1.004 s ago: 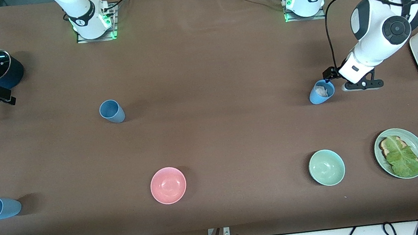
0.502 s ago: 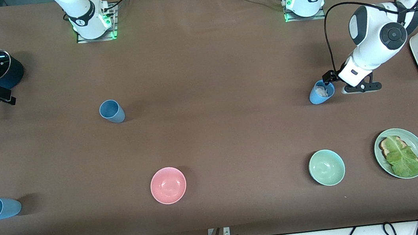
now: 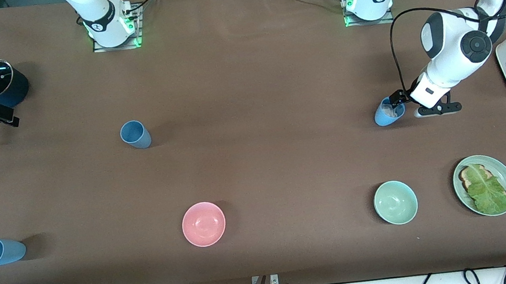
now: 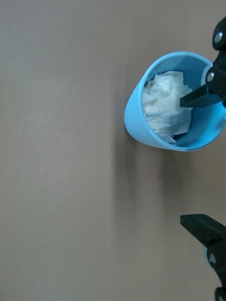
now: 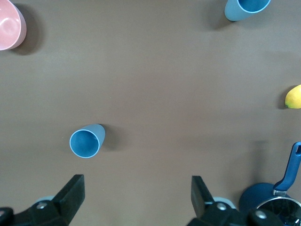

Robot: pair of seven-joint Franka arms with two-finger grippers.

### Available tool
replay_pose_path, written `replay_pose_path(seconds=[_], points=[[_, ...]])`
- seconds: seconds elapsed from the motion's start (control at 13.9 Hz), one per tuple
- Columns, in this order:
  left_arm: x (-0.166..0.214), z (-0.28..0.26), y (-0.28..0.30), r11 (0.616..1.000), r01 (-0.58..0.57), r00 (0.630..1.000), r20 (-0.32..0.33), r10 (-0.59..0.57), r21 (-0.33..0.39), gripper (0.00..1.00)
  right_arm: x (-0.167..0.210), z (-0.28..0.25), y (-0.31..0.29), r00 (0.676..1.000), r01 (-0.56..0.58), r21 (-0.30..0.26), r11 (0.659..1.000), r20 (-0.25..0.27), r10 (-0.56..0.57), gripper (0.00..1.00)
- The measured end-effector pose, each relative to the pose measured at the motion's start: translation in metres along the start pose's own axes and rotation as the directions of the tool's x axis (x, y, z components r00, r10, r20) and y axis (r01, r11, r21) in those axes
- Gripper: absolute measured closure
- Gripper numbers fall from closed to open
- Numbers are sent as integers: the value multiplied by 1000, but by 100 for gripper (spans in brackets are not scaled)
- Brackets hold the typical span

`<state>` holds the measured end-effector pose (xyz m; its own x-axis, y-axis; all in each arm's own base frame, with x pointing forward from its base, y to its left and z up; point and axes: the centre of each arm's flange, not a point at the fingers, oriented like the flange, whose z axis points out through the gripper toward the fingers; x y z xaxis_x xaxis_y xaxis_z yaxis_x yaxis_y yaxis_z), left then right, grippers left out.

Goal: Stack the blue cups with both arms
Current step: 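Lift the tissue cup with the left gripper while the right gripper reaches the empty cup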

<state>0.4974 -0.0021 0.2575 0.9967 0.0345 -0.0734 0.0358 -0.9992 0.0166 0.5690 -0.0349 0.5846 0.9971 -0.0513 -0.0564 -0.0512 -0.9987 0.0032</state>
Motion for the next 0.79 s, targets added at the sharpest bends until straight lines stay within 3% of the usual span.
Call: replay_pose_path(seconds=[0.57, 0.72, 0.79], points=[[-1, 38, -1, 1000, 3, 999, 41, -3, 0, 3, 0, 0, 0, 1000, 0, 0, 1000, 0, 0, 0], [-1, 40, 2, 1000, 20, 999, 44, -19, -12, 8, 0, 0, 0, 1000, 0, 0, 1000, 0, 0, 0], [-1, 40, 5, 999, 40, 998, 45, -38, -29, 16, 0, 0, 0, 1000, 0, 0, 1000, 0, 0, 0]])
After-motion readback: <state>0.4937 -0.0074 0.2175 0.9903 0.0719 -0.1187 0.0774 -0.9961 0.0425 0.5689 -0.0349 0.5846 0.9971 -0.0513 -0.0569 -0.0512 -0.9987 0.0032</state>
